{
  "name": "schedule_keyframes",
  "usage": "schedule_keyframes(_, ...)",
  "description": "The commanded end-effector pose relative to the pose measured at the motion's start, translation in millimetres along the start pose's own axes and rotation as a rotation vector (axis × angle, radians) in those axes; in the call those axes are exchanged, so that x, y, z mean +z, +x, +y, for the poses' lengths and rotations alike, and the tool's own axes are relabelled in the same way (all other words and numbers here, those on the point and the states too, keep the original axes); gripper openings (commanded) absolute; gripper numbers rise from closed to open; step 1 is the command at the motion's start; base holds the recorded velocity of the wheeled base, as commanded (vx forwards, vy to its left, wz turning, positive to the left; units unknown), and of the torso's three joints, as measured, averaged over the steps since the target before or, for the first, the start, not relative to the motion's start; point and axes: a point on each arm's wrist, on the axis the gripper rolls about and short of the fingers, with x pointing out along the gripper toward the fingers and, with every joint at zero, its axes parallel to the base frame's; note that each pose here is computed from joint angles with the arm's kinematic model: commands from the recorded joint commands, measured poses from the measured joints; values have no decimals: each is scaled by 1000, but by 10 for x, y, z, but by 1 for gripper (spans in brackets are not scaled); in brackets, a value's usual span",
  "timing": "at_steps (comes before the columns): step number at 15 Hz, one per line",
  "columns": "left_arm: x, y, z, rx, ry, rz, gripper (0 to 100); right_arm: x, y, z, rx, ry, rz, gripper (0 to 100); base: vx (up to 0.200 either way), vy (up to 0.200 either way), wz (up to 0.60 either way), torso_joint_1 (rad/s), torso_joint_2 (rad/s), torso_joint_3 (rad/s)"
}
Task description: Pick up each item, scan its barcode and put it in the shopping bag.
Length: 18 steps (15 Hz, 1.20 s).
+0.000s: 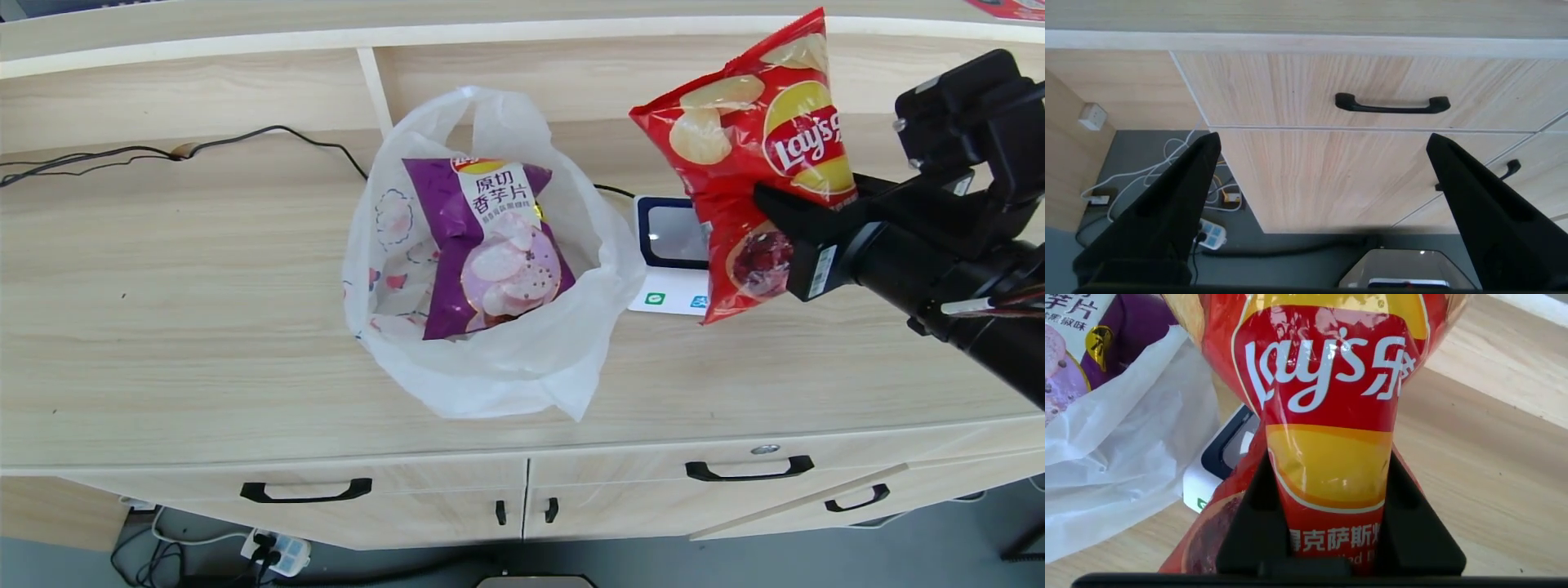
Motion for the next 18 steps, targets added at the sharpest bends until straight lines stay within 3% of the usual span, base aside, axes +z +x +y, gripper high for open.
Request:
schedule_keyframes(1,1,1,0,-1,-1,1,100,235,-147,-151,-31,28,-80,0,0,0,0,0,0,0)
schedule_keyframes(3,0,0,0,1,-2,0,100,472,-214,-268,-47,130,-132,0,0,0,0,0,0,0)
schedule_keyframes(6,1,1,0,-1,1,1,100,632,-359,-360,-35,144,-105,0,0,0,400,2,0,2)
schedule_keyframes(15,-1,1,0,-1,1,3,100,673,-425,-404,-70,163,-108,0,0,0,600,-1,3,2)
schedule_keyframes(18,-1,1,0,-1,1,3,100,573,-298,-295,-44,165,-66,0,0,0,0,0,0,0)
